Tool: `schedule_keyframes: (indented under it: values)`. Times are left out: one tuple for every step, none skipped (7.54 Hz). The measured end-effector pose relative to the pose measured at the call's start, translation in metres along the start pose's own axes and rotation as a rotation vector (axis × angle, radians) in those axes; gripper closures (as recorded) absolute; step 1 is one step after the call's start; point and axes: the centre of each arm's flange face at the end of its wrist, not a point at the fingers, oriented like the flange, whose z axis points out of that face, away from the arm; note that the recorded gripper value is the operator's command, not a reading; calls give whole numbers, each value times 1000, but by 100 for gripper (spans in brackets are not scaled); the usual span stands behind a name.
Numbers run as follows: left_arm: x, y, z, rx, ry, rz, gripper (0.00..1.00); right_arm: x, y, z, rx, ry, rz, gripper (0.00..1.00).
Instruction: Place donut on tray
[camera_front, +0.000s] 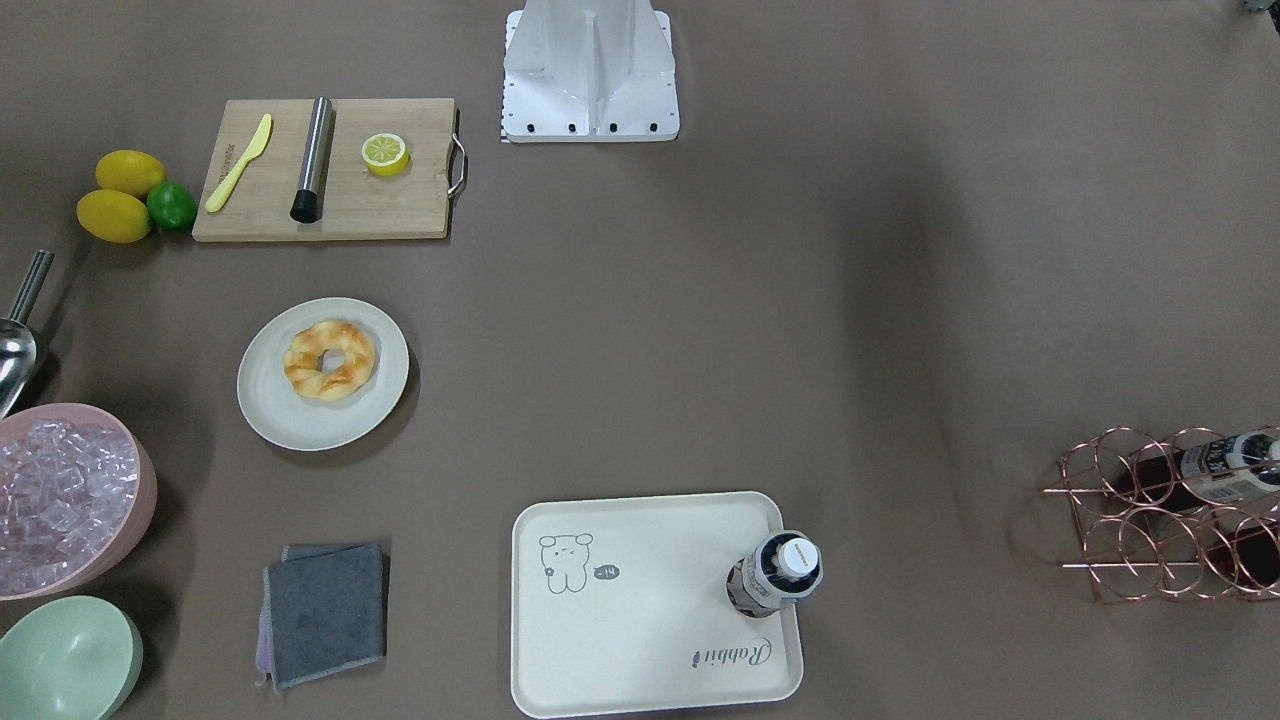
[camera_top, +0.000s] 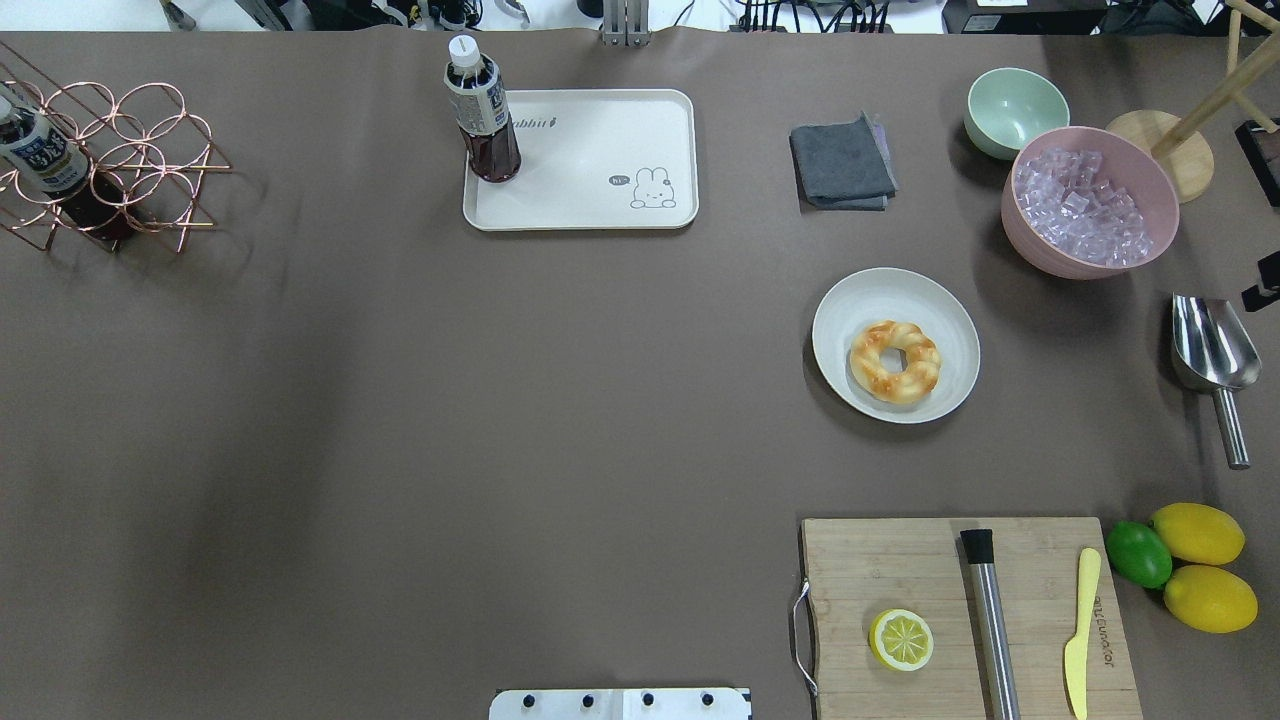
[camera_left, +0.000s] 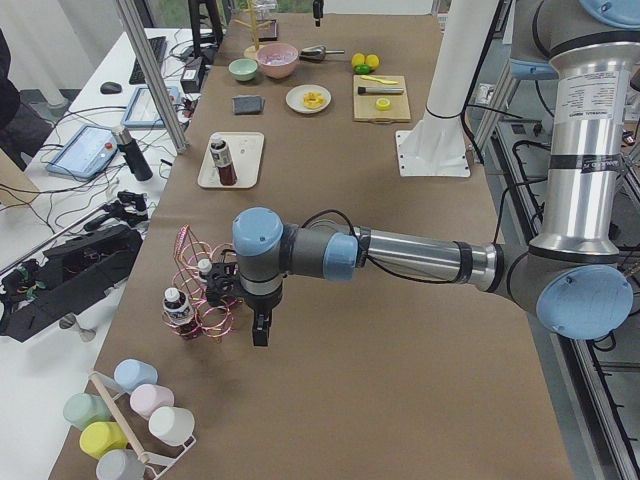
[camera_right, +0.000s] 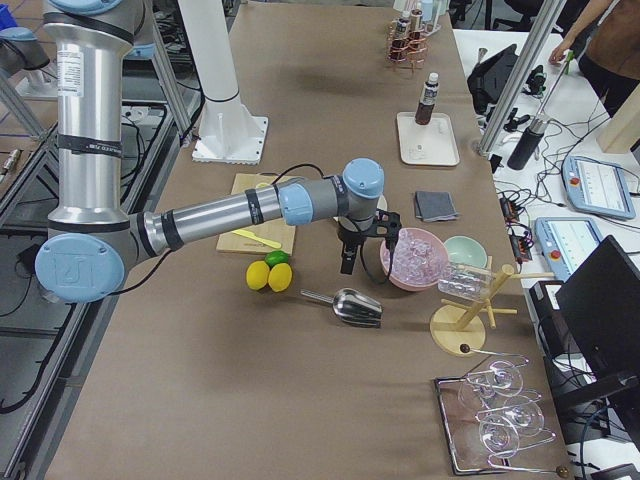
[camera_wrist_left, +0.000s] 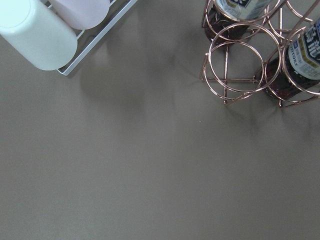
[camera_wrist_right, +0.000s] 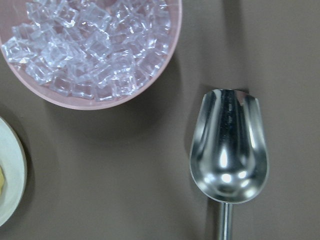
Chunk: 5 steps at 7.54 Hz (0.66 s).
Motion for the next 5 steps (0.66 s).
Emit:
schedule_keyframes:
  values:
    - [0,0,0,-1,0,-1,1,-17,-1,17,12,-18,-1,0]
    - [-1,0,1,-3,0,-2,1,-38,-4,31,14,-32,14,0]
    - [-1,0,1,-3,0,-1,1,-67,-8,41,18,-34,43,0]
    - [-1,1,1,-3,0,-2,1,-102,-10,54,20,-27,80,1]
    - [-1,1,1,-3,0,-2,1,-137,-10,66,33,-10,111,1]
